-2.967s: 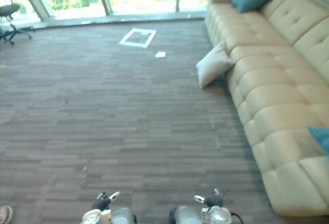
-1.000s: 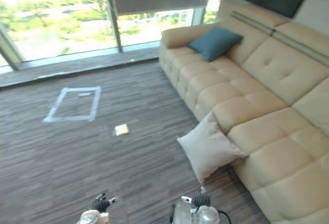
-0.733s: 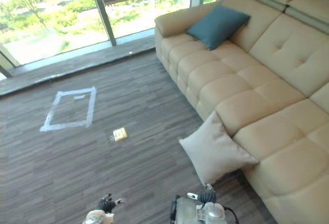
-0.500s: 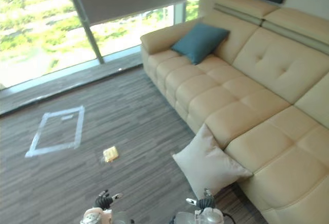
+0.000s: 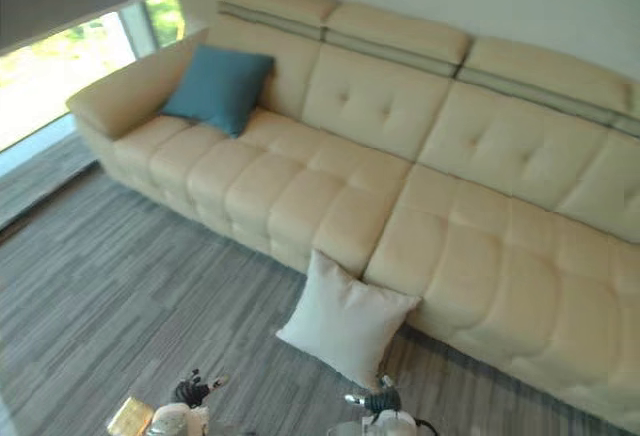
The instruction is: Pick up cushions and gather them together orderly.
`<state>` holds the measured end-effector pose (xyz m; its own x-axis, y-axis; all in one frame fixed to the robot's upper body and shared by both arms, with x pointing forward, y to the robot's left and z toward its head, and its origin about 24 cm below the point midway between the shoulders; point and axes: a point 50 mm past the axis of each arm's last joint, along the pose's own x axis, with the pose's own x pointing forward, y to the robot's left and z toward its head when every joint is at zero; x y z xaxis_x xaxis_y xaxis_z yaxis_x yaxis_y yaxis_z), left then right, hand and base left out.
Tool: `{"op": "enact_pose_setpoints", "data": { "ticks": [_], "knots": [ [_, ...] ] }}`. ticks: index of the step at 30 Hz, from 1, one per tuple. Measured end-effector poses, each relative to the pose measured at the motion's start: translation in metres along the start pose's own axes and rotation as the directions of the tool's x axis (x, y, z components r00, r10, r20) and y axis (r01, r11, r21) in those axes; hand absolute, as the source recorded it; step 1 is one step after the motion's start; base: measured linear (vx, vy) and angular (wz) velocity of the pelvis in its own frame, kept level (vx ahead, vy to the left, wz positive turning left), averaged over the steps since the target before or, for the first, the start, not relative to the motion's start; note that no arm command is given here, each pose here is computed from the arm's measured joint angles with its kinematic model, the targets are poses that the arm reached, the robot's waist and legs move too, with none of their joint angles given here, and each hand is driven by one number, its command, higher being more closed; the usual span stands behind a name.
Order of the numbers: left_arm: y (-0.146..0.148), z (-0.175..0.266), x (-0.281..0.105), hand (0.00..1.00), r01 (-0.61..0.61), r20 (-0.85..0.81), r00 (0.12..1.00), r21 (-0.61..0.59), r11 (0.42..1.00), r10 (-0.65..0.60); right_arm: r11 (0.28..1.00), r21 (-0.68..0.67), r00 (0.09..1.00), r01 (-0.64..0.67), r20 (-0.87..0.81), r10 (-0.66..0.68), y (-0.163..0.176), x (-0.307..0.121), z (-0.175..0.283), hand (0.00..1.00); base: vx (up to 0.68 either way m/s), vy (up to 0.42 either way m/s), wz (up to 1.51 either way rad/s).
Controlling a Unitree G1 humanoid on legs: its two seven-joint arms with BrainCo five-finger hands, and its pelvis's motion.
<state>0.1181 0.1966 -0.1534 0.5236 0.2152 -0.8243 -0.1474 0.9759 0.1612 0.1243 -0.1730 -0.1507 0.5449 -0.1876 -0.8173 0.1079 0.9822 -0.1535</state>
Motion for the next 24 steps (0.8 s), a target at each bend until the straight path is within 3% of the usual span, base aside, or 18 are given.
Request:
{"op": "enact_pose_setpoints", "data": {
  "ticks": [8, 14, 24],
  "knots": [
    [-0.021, -0.006, -0.002, 0.00, 0.078, -0.036, 0.996, 0.059, 0.995, -0.076, 0.997, -0.059, 0.999, 0.053, 0.008, -0.052, -0.028, 0.008, 0.010, 0.00, 0.09, -0.090, -0.50],
    [-0.012, 0.007, 0.001, 0.00, 0.045, 0.017, 0.999, 0.035, 0.998, -0.046, 0.998, -0.014, 0.998, 0.059, -0.003, -0.059, -0.026, 0.005, 0.004, 0.00, 0.01, -0.115, -0.11],
    [-0.010, 0.007, 0.001, 0.00, 0.030, 0.025, 0.999, -0.007, 1.000, -0.030, 0.998, 0.029, 0.998, 0.063, -0.020, -0.063, -0.021, 0.000, -0.005, 0.00, 0.08, 0.145, -0.46]
  ]
}}
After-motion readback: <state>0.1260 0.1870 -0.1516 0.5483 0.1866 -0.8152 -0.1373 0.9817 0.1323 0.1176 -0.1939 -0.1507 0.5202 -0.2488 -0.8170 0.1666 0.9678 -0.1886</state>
